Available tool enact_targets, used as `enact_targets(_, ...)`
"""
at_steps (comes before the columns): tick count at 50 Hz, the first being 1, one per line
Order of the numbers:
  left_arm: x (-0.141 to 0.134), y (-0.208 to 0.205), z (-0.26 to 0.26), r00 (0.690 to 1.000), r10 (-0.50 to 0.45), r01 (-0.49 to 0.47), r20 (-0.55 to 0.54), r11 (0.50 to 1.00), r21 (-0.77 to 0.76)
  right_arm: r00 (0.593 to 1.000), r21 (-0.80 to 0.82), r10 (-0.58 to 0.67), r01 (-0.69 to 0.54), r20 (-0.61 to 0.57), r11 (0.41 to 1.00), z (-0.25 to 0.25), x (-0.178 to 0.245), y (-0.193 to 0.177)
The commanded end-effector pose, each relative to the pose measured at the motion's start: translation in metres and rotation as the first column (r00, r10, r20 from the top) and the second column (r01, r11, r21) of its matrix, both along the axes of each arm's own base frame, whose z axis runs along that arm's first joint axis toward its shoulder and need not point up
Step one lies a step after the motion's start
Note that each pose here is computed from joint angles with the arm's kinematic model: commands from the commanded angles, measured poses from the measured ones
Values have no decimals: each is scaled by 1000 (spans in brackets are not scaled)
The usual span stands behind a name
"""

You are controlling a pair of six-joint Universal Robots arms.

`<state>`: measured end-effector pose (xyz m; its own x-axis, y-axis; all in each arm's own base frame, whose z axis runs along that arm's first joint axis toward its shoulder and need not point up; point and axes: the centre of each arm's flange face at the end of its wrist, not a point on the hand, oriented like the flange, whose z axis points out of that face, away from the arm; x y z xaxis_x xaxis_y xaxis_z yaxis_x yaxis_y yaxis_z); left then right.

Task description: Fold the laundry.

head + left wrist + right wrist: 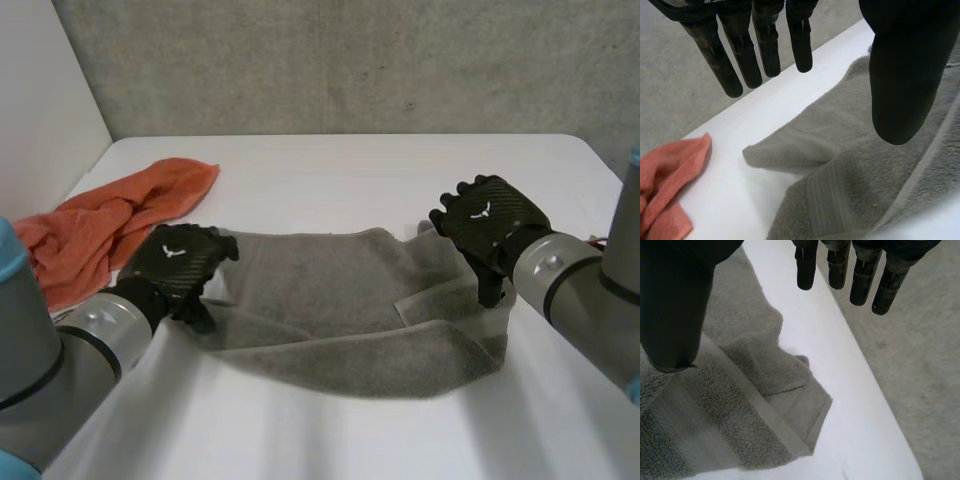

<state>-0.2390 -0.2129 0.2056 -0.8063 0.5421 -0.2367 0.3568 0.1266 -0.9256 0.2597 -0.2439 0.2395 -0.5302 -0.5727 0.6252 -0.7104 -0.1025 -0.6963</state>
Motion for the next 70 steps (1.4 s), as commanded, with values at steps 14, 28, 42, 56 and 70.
enact_targets(14, 23, -5, -39, 999, 23, -27, 23, 985, 170, 969, 188, 219, -195, -114, 963, -56, 15, -52)
enact_targets(28, 32, 1, -53, 995, 10, -29, 102, 982, 188, 937, 200, 284, -243, -206, 949, -88, 23, -67)
enact_targets(42, 26, -10, -59, 996, -1, -10, 91, 991, 130, 971, 222, 200, -167, -131, 960, -85, 13, -78)
enact_targets(56, 15, -23, -63, 996, -25, 14, 89, 992, 123, 956, 339, -214, 137, 202, 931, -46, -62, -110)
enact_targets(70, -12, -20, -73, 990, -114, 103, 89, 988, 113, 924, 362, -299, 201, 240, 910, -54, -79, -107)
